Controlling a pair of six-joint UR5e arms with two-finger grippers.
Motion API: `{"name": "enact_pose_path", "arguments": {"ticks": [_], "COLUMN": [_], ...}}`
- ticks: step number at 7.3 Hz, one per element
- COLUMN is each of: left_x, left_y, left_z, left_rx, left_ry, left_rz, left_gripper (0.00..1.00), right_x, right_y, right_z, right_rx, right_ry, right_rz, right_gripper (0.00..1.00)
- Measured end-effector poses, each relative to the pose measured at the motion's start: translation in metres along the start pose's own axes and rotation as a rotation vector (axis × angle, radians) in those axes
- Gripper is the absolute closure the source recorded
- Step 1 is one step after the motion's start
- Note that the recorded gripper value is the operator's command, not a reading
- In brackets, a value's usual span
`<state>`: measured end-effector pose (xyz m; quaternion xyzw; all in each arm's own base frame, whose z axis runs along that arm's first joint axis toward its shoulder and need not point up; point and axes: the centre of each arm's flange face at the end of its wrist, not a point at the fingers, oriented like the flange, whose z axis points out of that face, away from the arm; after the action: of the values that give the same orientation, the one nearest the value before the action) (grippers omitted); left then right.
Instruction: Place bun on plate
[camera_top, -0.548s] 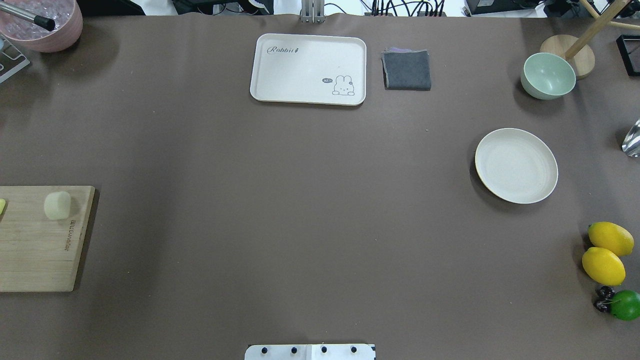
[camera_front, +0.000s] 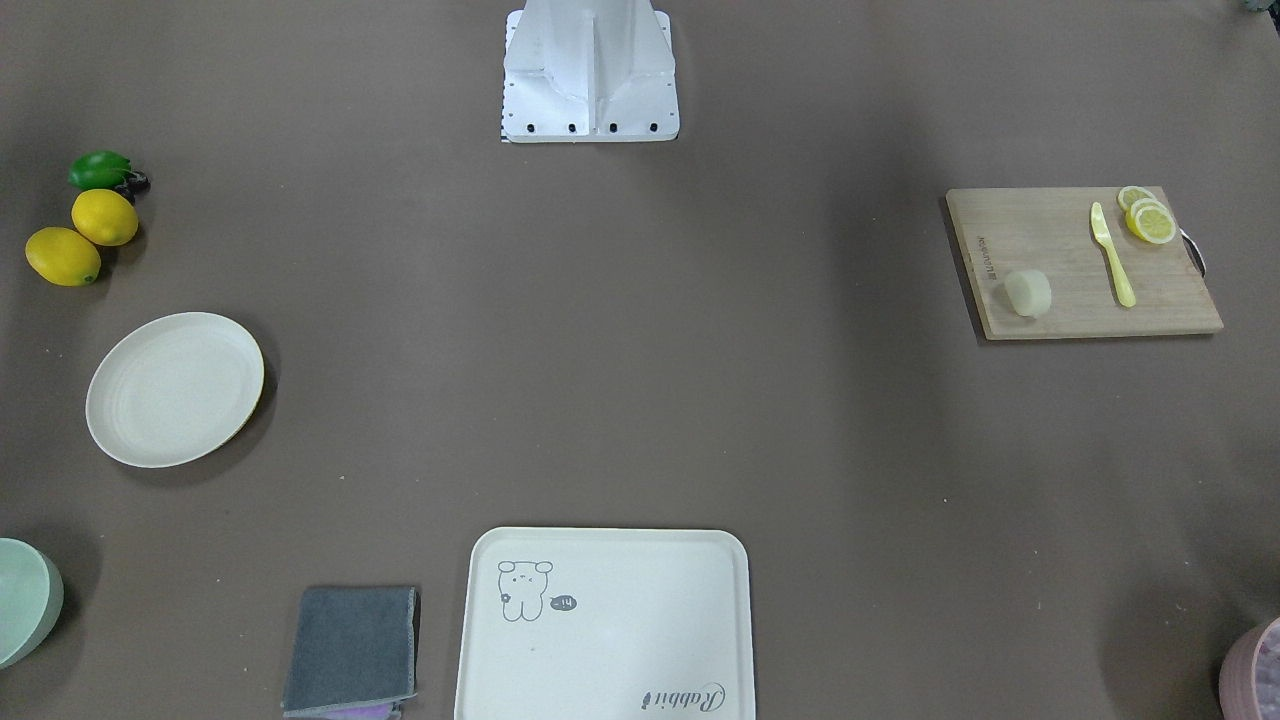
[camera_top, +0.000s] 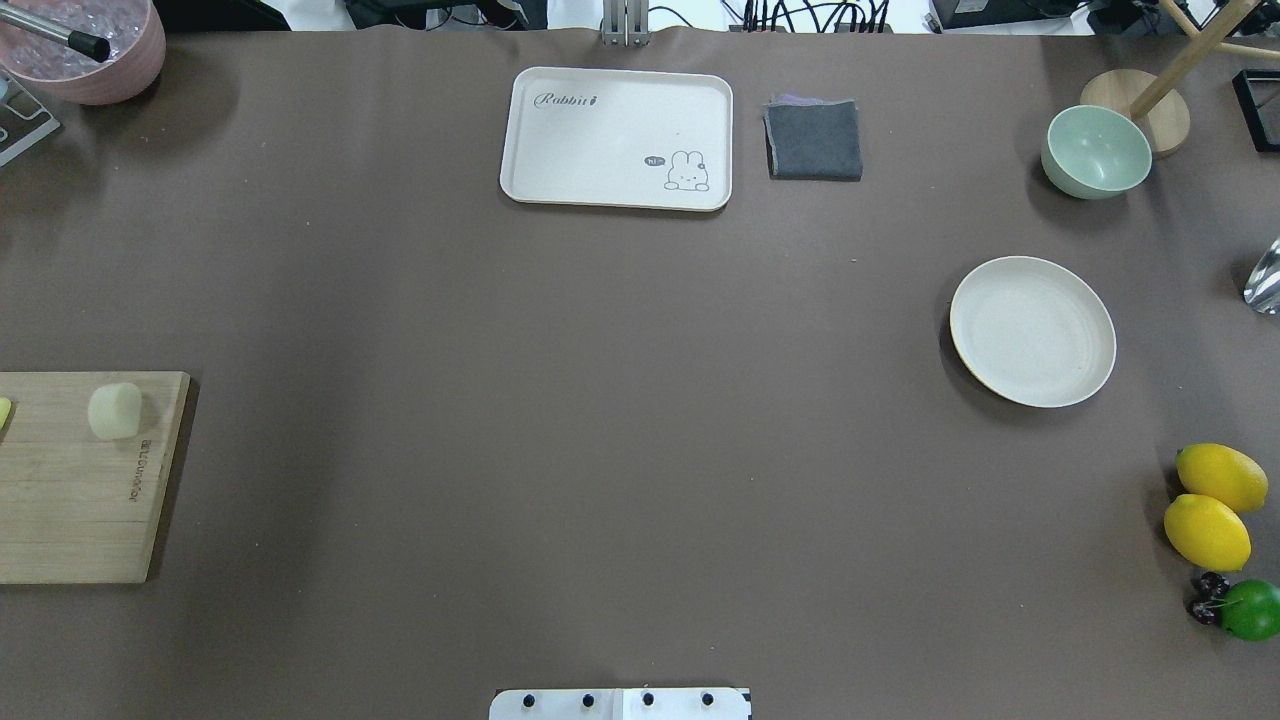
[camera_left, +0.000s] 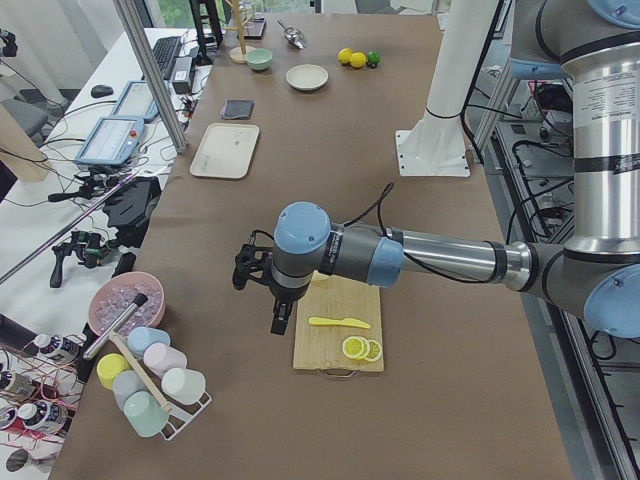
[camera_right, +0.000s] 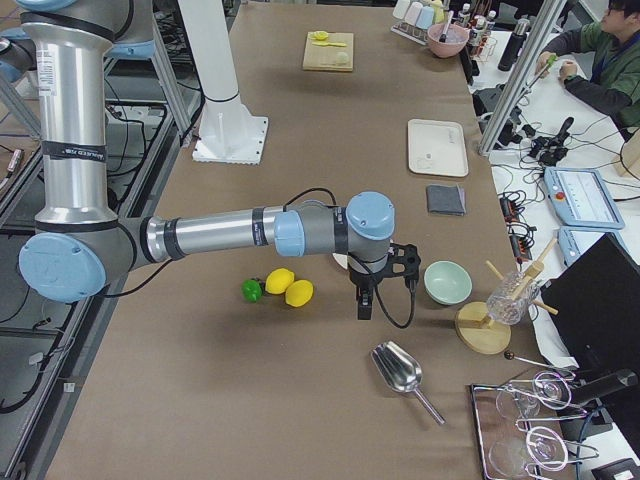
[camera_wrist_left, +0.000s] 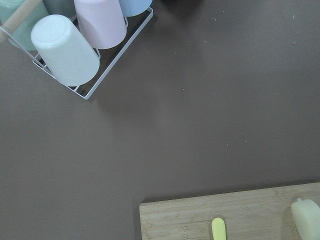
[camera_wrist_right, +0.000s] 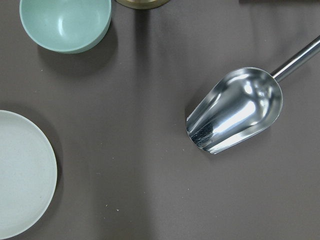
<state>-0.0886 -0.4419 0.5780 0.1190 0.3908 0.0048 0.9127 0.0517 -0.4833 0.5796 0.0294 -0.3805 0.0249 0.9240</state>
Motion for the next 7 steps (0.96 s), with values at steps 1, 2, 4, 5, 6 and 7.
{"name": "enact_pose_path", "arguments": {"ticks": [1, 2, 4, 5, 6, 7], "left_x": [-0.0005, -0.0007, -0.0006, -0.0005, 0.0001, 0.0013], "left_y": [-0.0001, -0.0002, -0.0001, 0.0000, -0.0009, -0.0027], "left_z": [0.0004, 0.0007, 0.0010, 0.0011, 0.0007, -0.0003], "left_rx": [-0.001, -0.001, -0.002, -0.003, -0.002, 0.001], "left_ry": [-0.001, -0.002, -0.001, 0.000, 0.000, 0.001], "left_rz": [-0.002, -0.002, -0.003, -0.004, -0.003, 0.000], "left_gripper": [0.02, 0.02, 0.02, 0.02, 0.02, 0.02], "right_x": [-0.0011, -0.0010, -0.0011, -0.0015, -0.0028, -0.0037], "right_y": [-0.0010, -0.0014, -0.0016, -0.0019, -0.0022, -0.0023], "right_z": [-0.0002, 0.0003, 0.0006, 0.0004, 0.0000, -0.0004], "right_rx": [0.000, -0.001, -0.002, -0.001, 0.000, 0.001], "right_ry": [-0.001, -0.002, -0.002, -0.003, -0.004, -0.004], "right_rz": [-0.001, 0.000, 0.003, 0.002, -0.003, -0.006], "right_gripper": [0.00, 0.00, 0.00, 0.00, 0.00, 0.00]}}
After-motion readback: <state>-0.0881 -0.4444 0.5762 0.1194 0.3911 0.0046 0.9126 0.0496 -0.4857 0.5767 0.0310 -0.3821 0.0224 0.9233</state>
